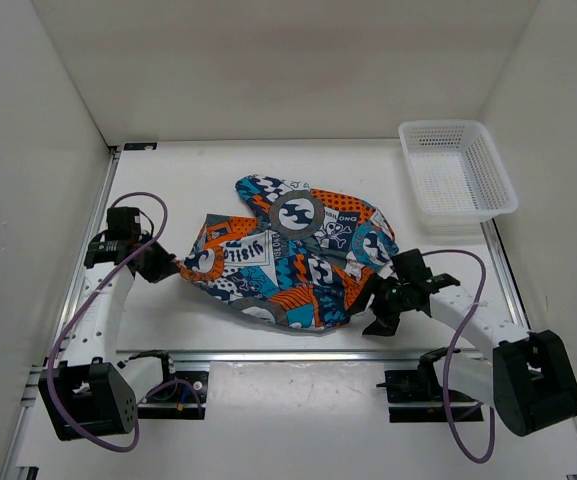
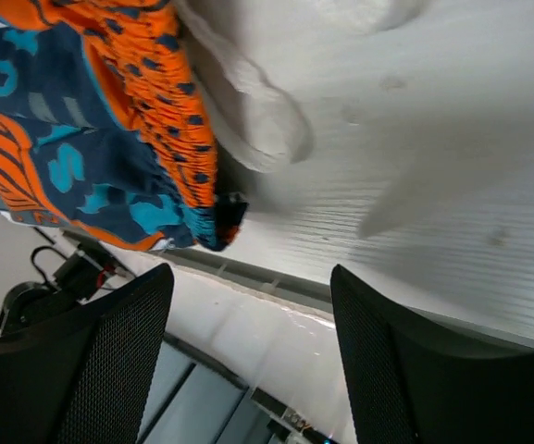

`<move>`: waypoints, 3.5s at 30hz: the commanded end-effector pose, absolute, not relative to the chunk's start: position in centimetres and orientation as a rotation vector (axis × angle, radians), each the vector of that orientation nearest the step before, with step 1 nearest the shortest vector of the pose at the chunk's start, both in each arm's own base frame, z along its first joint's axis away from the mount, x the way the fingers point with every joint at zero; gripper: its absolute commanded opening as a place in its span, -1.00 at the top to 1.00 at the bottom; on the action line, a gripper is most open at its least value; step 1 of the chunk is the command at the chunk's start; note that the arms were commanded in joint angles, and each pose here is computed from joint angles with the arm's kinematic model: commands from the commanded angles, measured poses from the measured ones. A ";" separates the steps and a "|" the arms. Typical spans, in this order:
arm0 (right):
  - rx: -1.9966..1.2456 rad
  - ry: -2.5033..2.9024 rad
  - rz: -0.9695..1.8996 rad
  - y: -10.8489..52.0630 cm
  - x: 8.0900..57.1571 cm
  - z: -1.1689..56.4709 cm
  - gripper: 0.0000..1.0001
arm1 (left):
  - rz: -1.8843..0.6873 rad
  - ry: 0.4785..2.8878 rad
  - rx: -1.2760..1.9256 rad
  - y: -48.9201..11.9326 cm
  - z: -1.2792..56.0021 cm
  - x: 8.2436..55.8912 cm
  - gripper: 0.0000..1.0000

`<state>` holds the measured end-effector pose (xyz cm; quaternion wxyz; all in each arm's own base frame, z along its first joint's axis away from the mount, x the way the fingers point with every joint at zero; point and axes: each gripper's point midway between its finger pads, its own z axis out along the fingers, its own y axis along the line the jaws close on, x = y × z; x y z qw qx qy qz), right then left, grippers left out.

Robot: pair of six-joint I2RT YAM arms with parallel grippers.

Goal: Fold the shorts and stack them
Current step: Fold the shorts

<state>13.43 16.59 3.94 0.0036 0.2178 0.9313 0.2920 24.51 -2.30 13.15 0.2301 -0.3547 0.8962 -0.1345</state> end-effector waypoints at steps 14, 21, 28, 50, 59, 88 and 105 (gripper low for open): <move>0.590 2.876 0.923 20.3 19.1 3.3 1.00 | -0.367 2.382 -0.952 -1.9 15.4 25.8 0.79; 0.386 2.669 0.743 17.2 24.9 12.1 1.00 | -0.413 2.212 -0.869 -1.5 24.1 29.4 0.79; -0.015 2.387 0.716 15.3 27.5 27.8 1.00 | -0.464 1.926 -0.710 -0.7 40.3 30.5 0.79; -0.209 1.836 0.711 11.3 14.6 48.7 1.00 | -0.314 1.167 -0.524 1.7 64.9 16.4 0.79; -0.075 2.271 0.631 13.5 26.0 33.6 1.00 | -0.359 1.659 -0.490 1.6 51.9 33.7 0.79; 0.134 2.560 0.709 16.6 47.4 16.5 1.00 | -0.394 2.214 -0.559 1.0 28.9 50.0 0.79; 0.247 2.675 0.452 10.4 32.5 13.6 1.00 | -0.564 2.499 -0.630 -7.5 18.1 25.3 0.79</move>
